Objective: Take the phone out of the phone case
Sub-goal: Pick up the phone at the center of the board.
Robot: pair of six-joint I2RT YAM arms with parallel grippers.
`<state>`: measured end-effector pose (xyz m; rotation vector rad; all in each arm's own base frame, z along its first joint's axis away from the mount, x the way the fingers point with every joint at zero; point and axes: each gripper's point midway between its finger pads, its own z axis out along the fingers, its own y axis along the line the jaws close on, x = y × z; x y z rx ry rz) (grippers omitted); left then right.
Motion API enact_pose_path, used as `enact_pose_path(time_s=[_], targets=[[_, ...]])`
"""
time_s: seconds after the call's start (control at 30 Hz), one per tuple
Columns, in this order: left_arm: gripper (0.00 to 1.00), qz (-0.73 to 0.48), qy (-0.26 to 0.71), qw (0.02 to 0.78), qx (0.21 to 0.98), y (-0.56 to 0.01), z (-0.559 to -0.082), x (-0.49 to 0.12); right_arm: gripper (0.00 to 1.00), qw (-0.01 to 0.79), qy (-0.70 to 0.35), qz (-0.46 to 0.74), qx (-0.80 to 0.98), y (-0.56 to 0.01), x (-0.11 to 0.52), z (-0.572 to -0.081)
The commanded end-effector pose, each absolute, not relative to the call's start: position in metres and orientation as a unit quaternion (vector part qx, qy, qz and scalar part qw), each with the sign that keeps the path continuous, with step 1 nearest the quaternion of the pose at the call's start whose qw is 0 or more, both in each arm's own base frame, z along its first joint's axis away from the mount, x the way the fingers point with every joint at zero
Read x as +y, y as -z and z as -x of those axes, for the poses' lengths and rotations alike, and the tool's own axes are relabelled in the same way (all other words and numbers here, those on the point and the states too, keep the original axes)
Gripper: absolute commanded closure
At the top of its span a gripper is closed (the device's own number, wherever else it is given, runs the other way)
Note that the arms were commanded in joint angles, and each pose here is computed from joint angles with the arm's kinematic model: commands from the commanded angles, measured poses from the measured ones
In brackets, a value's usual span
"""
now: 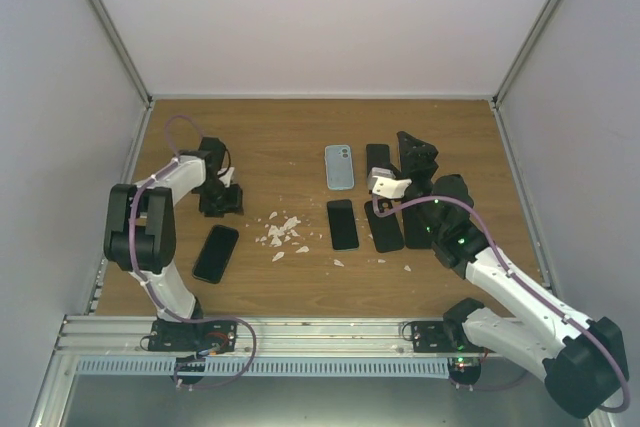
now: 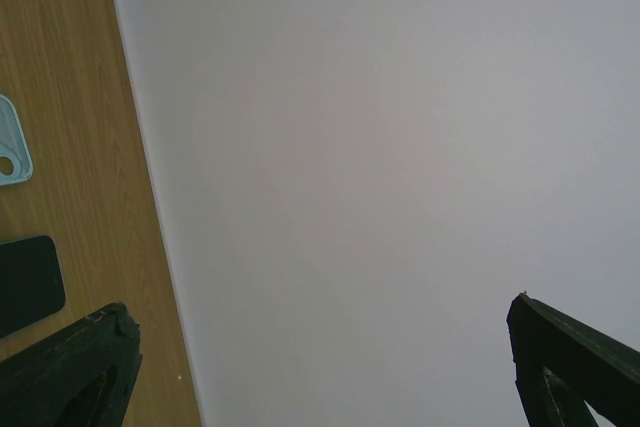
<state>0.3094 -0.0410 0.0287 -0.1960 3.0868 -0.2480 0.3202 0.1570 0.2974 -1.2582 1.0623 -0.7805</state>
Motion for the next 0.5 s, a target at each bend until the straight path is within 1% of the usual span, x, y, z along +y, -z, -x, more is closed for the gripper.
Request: enact_pose_path(time_s=[0.0, 0.03, 0.1, 0.13, 0.17, 0.3, 0.47], targets=[[0.38, -0.044, 0.084, 0.049, 0.994, -0.043, -0.33, -0.067, 0.0, 0.624, 0.347, 0.533, 0.454, -0.307, 0.153, -0.318], [0.33, -0.061, 0.074, 0.054, 0.994, -0.045, -0.332, -0.065, 0.0, 0.625, 0.347, 0.532, 0.454, -0.307, 0.152, -0.318], [0.16, -0.106, 0.064, 0.074, 0.99, -0.055, -0.335, -0.063, 0.0, 0.624, 0.346, 0.533, 0.454, -0.306, 0.152, -0.317], [0.05, -0.133, 0.064, 0.09, 0.985, -0.062, -0.337, -0.063, 0.01, 0.624, 0.346, 0.533, 0.455, -0.306, 0.151, -0.317], [0.01, -0.156, 0.062, 0.106, 0.98, -0.069, -0.338, -0.063, 0.0, 0.624, 0.347, 0.533, 0.455, -0.305, 0.151, -0.316], [0.01, -0.231, 0.071, 0.131, 0.962, -0.092, -0.322, -0.068, 0.0, 0.625, 0.347, 0.531, 0.456, -0.305, 0.149, -0.314], [0.01, -0.282, 0.052, 0.111, 0.951, -0.087, -0.287, -0.059, 0.0, 0.628, 0.345, 0.529, 0.454, -0.306, 0.149, -0.313]])
